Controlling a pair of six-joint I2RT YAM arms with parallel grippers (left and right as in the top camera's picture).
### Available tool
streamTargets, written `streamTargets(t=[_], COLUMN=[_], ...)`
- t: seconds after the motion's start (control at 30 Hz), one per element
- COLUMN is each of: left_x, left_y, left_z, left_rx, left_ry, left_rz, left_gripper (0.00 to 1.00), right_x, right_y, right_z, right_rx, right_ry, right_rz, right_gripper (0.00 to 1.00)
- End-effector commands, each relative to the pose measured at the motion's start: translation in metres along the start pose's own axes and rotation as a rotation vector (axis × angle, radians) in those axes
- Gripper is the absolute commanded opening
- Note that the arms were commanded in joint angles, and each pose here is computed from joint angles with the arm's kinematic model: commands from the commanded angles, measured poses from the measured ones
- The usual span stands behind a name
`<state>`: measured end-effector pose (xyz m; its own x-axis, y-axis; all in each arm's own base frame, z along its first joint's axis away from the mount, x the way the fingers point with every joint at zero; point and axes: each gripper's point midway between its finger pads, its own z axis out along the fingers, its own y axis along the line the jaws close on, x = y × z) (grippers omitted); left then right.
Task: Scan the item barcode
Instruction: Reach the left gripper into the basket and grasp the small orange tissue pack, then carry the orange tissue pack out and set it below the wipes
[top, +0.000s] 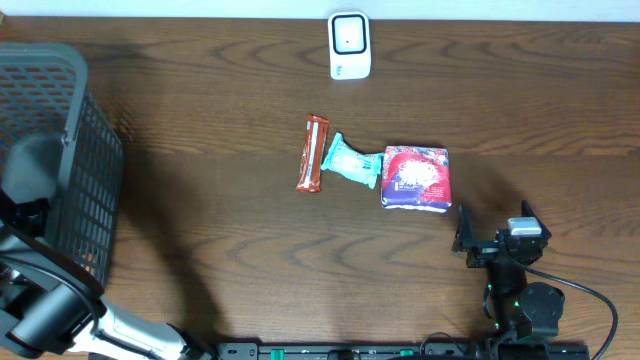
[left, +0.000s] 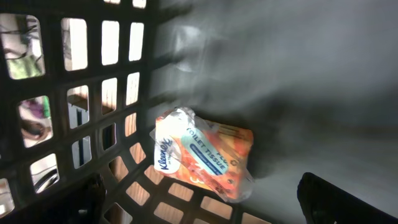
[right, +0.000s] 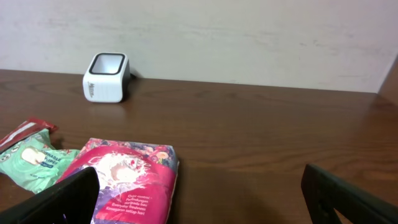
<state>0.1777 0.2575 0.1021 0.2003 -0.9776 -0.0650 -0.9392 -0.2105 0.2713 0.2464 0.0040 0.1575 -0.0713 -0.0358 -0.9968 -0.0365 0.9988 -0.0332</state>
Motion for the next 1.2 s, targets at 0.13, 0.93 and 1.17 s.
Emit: streamTargets(t=[0.13, 0.93, 1.17], left_x=[0.019, 0.036, 0.041], left_y=[-0.008, -0.015, -0.012], left_z=[0.016, 0.073, 0.089], left_rx=[0.003, -0.049, -0.052], left_ry=[0.105, 0.005, 0.008], left_rz=[0.015, 0.151, 0.17], left_gripper=[0.98, 0.67, 0.08], right_x=[0.0, 0.0, 0.0], right_y=[0.003, 0.003, 0.003], right_z=[0.0, 0.0, 0.0], right_rx=[-0.014, -0.014, -0.014], right_ry=[-0.002, -0.002, -0.002], right_rz=[-0.009, -0.009, -0.009], right_gripper=[0.99, 0.99, 0.99])
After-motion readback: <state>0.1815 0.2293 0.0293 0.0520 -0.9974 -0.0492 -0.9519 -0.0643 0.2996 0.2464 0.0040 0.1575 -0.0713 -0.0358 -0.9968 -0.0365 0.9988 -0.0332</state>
